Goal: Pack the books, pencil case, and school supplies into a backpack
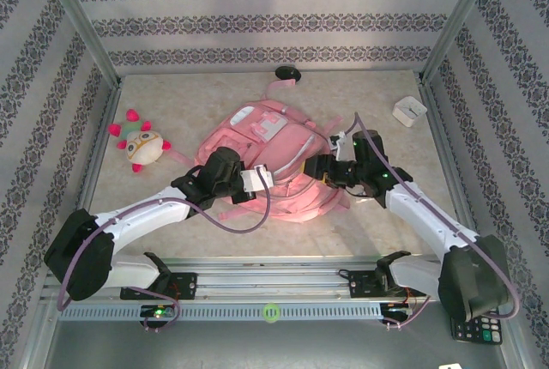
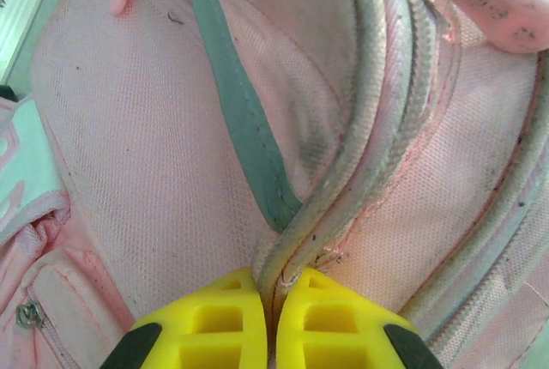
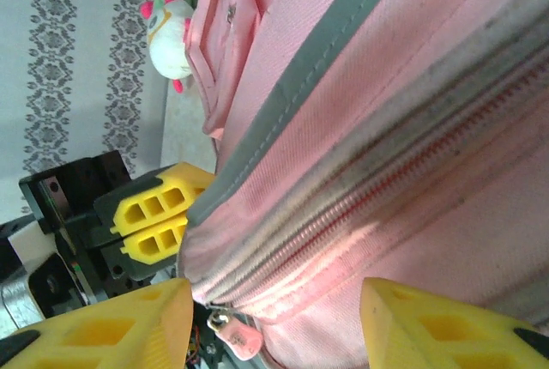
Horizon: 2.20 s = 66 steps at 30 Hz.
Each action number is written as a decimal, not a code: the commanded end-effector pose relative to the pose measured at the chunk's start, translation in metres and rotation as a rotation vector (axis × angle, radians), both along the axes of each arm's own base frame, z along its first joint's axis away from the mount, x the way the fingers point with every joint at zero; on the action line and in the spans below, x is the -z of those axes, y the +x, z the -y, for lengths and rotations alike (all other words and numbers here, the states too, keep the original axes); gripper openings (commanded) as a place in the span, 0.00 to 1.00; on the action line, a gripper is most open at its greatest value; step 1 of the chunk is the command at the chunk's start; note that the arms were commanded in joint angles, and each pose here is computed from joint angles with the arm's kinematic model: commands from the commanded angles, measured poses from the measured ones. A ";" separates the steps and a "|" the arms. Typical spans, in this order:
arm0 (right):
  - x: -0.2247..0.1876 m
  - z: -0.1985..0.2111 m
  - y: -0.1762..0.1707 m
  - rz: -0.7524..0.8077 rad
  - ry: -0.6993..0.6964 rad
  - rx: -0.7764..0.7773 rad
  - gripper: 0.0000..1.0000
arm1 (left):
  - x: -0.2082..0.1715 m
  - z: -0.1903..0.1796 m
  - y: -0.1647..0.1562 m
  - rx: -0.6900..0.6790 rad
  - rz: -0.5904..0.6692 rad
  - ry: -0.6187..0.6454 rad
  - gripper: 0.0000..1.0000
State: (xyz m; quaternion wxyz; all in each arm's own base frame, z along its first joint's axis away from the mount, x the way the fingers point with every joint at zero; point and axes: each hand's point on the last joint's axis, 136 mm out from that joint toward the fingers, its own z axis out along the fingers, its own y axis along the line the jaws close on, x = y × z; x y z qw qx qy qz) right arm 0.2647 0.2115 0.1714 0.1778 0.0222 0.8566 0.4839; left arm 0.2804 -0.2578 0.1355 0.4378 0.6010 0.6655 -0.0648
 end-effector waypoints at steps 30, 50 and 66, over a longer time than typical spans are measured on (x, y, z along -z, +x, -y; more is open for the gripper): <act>-0.023 0.019 0.035 0.141 0.184 0.393 0.00 | -0.038 -0.018 0.046 -0.226 -0.110 -0.162 0.27; -0.032 -0.004 0.027 0.167 0.190 0.361 0.00 | -0.039 0.012 -0.036 -0.627 -0.568 -0.526 0.64; -0.033 -0.007 0.025 0.170 0.189 0.340 0.00 | -0.011 0.052 -0.013 -0.706 -0.546 -0.583 0.49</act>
